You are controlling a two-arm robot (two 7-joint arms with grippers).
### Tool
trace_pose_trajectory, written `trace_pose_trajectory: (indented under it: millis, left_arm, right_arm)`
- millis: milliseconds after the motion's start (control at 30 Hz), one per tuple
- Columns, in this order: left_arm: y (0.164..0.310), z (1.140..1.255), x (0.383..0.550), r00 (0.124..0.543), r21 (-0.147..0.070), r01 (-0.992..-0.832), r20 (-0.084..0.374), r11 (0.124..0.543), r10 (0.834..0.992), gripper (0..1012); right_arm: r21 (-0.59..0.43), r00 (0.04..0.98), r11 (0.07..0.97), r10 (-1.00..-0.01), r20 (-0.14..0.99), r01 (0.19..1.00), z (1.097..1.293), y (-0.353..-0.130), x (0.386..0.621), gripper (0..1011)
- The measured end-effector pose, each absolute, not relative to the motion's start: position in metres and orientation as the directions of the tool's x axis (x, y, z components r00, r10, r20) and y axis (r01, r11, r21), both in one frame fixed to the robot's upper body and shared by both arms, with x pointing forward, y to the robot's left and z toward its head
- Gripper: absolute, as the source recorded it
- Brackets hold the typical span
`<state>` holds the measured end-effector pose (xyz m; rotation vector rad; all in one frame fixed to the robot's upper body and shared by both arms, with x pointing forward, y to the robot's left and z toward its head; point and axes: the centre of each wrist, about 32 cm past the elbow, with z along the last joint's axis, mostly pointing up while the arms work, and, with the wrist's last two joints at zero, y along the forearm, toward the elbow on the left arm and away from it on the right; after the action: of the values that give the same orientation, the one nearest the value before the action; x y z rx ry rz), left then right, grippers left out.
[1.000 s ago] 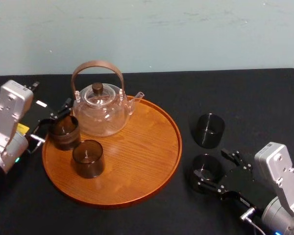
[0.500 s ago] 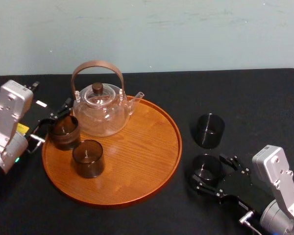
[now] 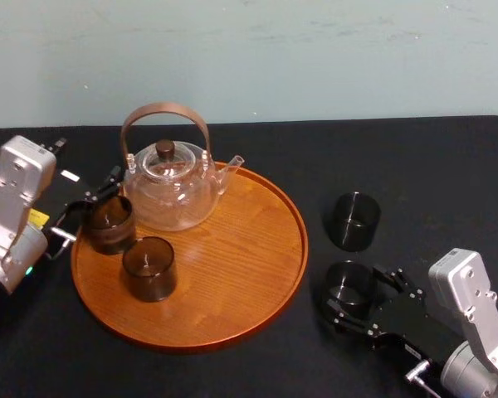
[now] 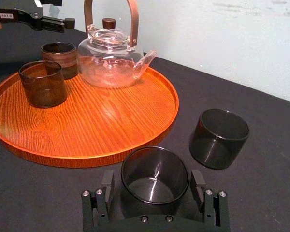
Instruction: Pick up the glass from the table and place it on the tray.
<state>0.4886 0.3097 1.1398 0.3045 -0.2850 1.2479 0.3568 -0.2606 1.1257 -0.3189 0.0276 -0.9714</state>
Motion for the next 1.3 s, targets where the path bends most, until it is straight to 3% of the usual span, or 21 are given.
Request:
trace_pose_trajectory:
  millis: [700, 1300]
  left_arm:
    - [0.310, 1.140, 0.489, 0.292, 0.070, -0.955, 0.374, 0.287, 0.880, 1002]
    - [0.310, 1.140, 0.489, 0.292, 0.070, -0.955, 0.374, 0.287, 0.880, 1001]
  right_arm:
    - [-0.270, 0.553, 0.511, -0.825, 0.111, 0.816, 1.125, -0.264, 0.356, 1004]
    - [-0.299, 0.557, 0.516, -0.827, 0.070, 0.803, 1.113, -0.267, 0.363, 1004]
